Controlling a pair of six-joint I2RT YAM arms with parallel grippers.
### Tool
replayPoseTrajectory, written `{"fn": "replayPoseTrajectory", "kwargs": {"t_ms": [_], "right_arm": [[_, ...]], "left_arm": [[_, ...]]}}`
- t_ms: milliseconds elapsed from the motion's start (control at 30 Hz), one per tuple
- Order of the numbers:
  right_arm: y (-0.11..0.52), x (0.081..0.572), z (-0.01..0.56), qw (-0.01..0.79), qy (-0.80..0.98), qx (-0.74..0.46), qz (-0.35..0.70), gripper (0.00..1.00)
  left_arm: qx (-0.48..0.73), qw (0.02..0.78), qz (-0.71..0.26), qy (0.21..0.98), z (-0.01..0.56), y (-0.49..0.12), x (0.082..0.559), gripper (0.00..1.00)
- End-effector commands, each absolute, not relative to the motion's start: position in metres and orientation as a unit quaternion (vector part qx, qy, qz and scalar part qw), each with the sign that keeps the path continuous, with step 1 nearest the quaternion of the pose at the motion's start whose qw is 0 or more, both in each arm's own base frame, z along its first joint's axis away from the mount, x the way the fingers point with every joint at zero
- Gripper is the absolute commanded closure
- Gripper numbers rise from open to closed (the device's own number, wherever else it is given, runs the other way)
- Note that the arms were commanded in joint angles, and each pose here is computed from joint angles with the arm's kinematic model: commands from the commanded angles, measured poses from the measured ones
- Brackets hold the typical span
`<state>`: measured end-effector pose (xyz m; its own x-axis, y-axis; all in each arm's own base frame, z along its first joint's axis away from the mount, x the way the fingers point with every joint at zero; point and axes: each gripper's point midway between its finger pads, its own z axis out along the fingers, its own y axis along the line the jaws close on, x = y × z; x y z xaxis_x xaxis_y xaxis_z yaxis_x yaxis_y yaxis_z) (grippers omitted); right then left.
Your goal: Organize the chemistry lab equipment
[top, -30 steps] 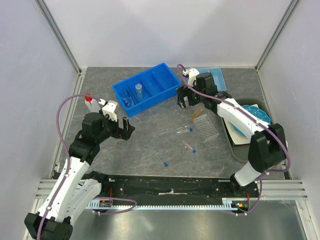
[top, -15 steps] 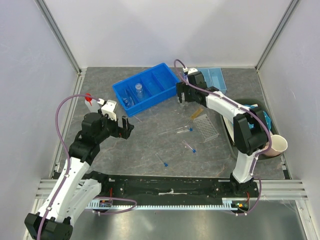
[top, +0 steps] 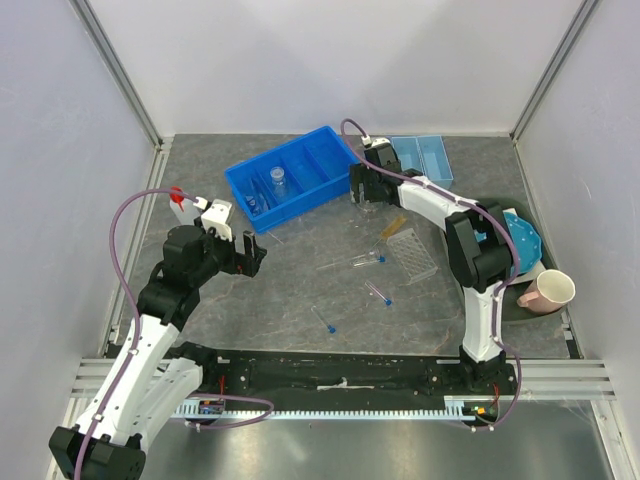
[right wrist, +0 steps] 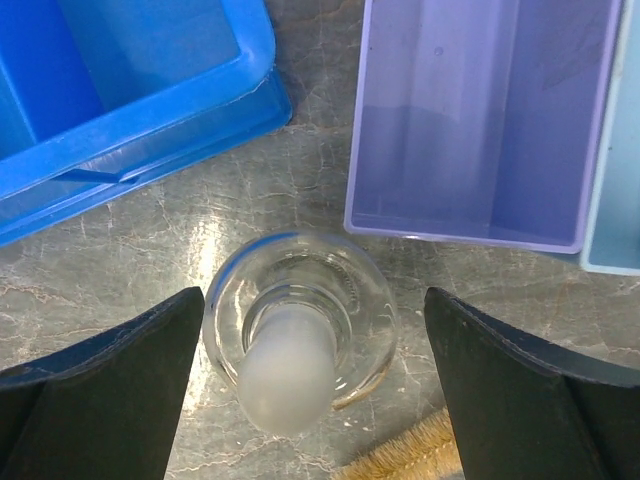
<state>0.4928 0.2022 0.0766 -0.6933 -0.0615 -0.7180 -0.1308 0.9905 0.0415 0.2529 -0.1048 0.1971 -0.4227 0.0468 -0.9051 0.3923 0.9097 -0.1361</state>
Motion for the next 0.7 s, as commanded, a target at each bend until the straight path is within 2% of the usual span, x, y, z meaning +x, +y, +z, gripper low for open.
{"fn": "replayPoseTrajectory", "kwargs": {"t_ms": [0,667], "right_arm": [[0.205,0.501,0.079,0.391,0.918,-0.039,0.045,0.02],[0.208,0.503,0.055,0.37,0.927,-0.05,0.04,0.02]], "left_arm": [[0.132,0.542,-0.164,0.814,0.207,-0.104,0.259,0.02],[0.128,0.544,-0.156,0.814,0.207,-0.101,0.26,0.02]]}}
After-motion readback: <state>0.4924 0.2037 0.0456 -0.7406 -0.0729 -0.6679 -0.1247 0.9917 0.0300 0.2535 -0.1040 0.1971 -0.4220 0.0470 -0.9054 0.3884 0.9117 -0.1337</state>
